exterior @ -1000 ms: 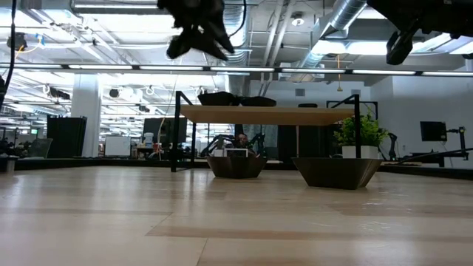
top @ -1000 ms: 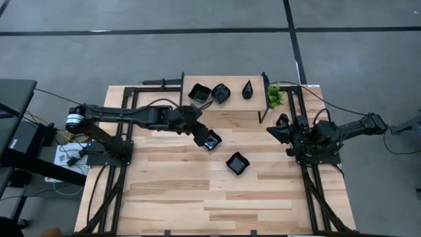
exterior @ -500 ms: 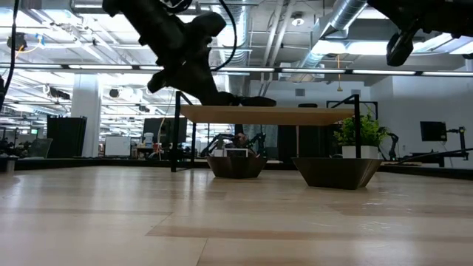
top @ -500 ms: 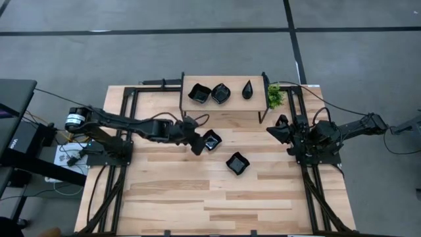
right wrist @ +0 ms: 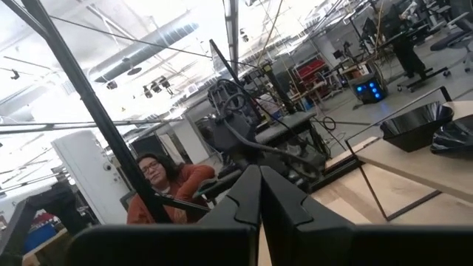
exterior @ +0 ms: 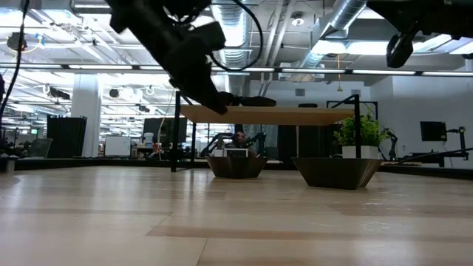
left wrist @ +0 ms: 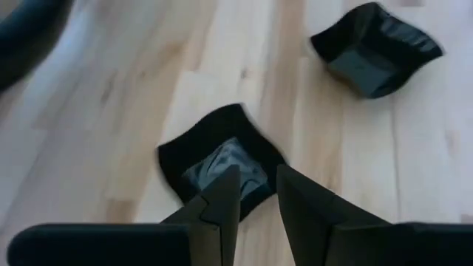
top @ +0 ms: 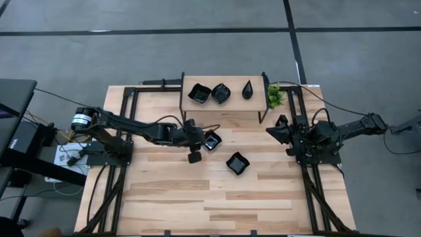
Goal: Pick & Place Mini shaped plates
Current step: Stack the distorted square plate on top of the other distorted square plates on the shelf
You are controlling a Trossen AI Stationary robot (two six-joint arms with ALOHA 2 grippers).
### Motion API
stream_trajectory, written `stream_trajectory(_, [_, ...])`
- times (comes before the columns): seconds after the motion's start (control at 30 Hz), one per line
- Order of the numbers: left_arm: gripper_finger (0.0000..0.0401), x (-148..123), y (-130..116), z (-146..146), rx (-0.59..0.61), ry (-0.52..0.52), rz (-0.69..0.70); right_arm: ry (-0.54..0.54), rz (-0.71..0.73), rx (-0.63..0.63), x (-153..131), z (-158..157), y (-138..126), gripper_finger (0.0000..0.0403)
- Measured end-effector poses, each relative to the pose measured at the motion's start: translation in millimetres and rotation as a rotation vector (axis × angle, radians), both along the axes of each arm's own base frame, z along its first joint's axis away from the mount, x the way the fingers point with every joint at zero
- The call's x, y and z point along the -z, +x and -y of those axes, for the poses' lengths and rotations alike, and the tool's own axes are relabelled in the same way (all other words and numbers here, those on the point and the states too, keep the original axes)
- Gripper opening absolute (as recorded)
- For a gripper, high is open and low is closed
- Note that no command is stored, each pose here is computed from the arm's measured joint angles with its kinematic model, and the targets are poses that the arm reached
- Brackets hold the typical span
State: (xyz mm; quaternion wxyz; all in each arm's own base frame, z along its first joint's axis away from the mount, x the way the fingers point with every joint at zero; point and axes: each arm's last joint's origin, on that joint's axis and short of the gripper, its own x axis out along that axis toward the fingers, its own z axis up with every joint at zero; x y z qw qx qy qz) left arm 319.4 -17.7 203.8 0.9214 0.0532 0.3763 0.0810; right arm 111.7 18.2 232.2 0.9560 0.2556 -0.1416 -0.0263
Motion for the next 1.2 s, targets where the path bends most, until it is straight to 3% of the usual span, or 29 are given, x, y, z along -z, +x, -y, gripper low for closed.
stream_trajectory(0.07, [0.0092, 6, 4, -1, 0.018, -0.023, -0.010, 0.000, -0.001, 0.000, 0, 0, 0, 0.0000])
stream_trajectory(0.13, [0.0092, 13, 10, -1, -0.014, -0.113, 0.013, 0.000, -0.001, 0.000, 0, 0, 0, 0.0000])
stream_trajectory(0.37, [0.0092, 7, 17, -5, -0.449, -0.534, 0.167, 0.001, -0.002, -0.001, 0, 0, 0, 0.0000])
stream_trajectory(0.47, [0.0092, 2, 16, -5, -0.593, -0.657, 0.227, 0.001, -0.003, -0.001, 0, 0, 0, 0.0000])
stream_trajectory(0.8, [0.0092, 14, 9, -8, -0.796, -0.707, 0.180, -0.002, -0.011, 0.000, 1, 0, 0, 0.0000])
stream_trajectory(1.0, [0.0092, 16, 7, -8, -0.949, -0.854, 0.189, -0.009, -0.033, 0.000, 3, 0, 1, 0.0000])
stream_trajectory(1.2, [0.0092, 16, 7, -6, -0.975, -0.910, 0.183, -0.012, -0.047, 0.000, 4, 0, 1, 0.0000])
